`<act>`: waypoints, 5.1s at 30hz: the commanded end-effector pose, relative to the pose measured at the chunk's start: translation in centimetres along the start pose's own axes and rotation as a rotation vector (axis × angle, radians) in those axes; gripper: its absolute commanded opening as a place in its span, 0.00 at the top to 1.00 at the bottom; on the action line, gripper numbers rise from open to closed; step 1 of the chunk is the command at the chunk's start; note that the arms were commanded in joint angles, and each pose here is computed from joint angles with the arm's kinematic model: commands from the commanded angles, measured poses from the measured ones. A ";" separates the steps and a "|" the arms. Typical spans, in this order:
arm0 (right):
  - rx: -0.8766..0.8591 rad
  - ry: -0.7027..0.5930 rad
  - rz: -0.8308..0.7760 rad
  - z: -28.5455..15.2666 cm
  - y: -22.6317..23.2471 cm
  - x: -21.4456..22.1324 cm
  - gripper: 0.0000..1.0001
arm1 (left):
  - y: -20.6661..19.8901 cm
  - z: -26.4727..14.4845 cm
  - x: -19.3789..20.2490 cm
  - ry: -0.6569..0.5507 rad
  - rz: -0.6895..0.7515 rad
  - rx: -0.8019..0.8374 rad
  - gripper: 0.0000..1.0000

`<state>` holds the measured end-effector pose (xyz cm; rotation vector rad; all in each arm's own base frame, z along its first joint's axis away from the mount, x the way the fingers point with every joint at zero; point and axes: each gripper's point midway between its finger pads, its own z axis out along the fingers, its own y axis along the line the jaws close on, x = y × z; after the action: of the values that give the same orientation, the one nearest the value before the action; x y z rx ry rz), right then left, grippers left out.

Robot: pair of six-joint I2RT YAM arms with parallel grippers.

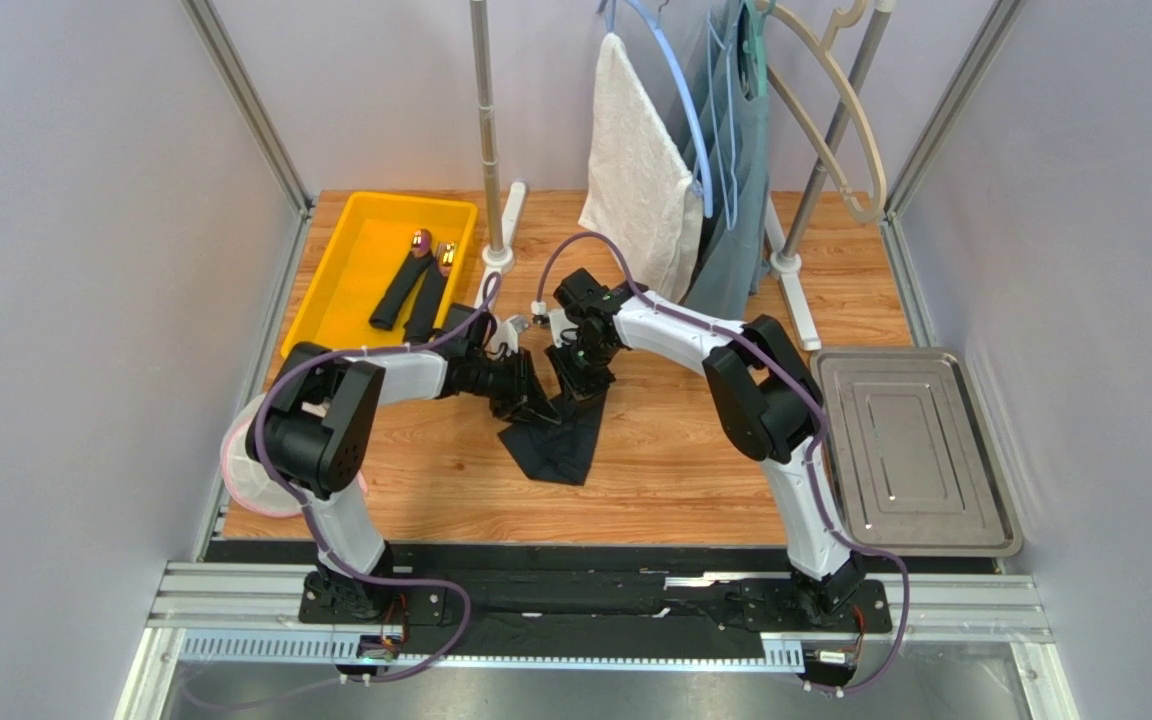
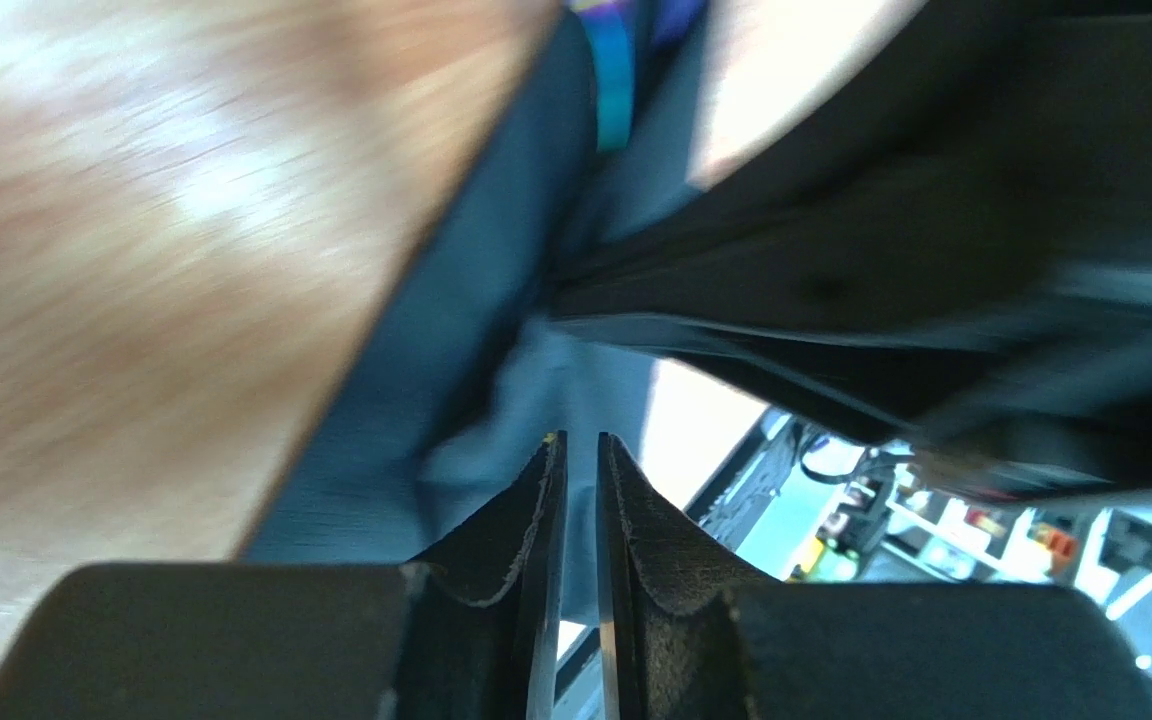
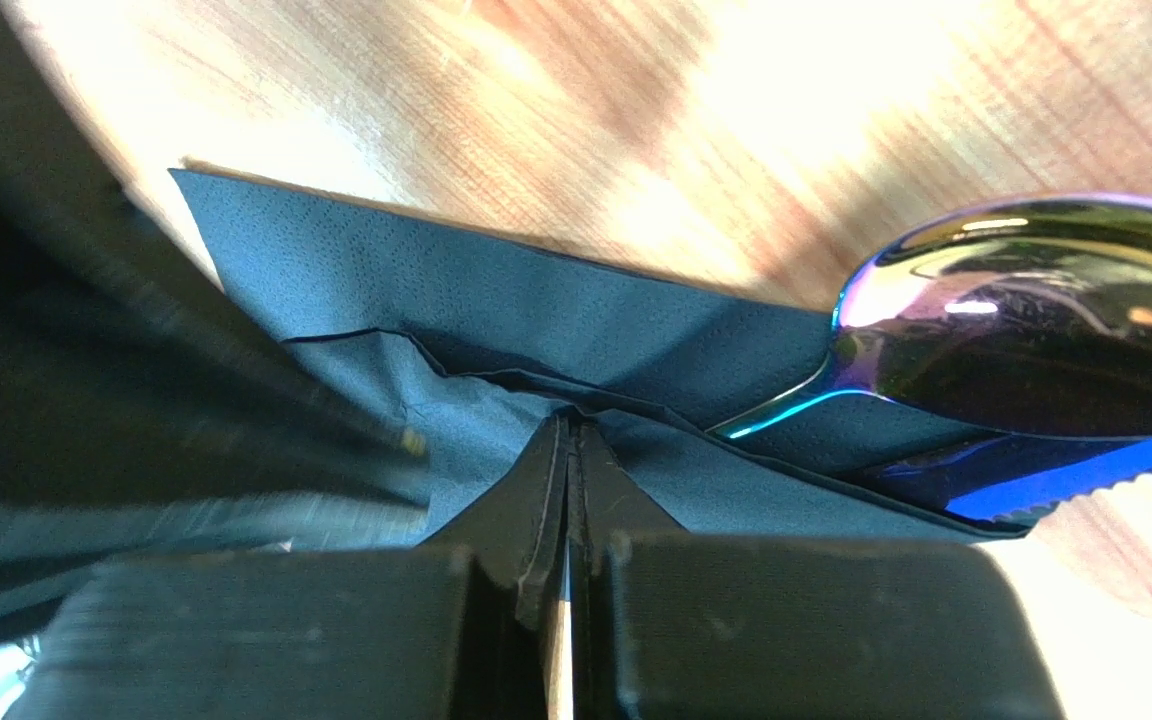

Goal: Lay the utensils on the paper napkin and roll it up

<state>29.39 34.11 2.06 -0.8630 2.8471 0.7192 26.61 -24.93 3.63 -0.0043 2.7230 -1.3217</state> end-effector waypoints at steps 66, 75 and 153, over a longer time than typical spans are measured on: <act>0.048 -0.087 0.015 -3.4 1.4 -1.7 0.94 | 4.7 1.9 0.2 0.026 -0.086 -0.171 1.00; 0.121 -0.039 0.028 -0.1 -1.0 -0.4 0.96 | 4.1 1.9 -0.2 0.017 -0.075 -0.143 1.00; 0.074 0.011 -0.084 2.9 -3.9 0.6 1.00 | 1.2 -3.4 -0.4 -0.064 -0.050 -0.023 0.63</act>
<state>32.02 34.20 2.00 -0.7816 2.7951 0.7059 24.64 -25.15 2.49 -0.1586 2.8155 -1.4268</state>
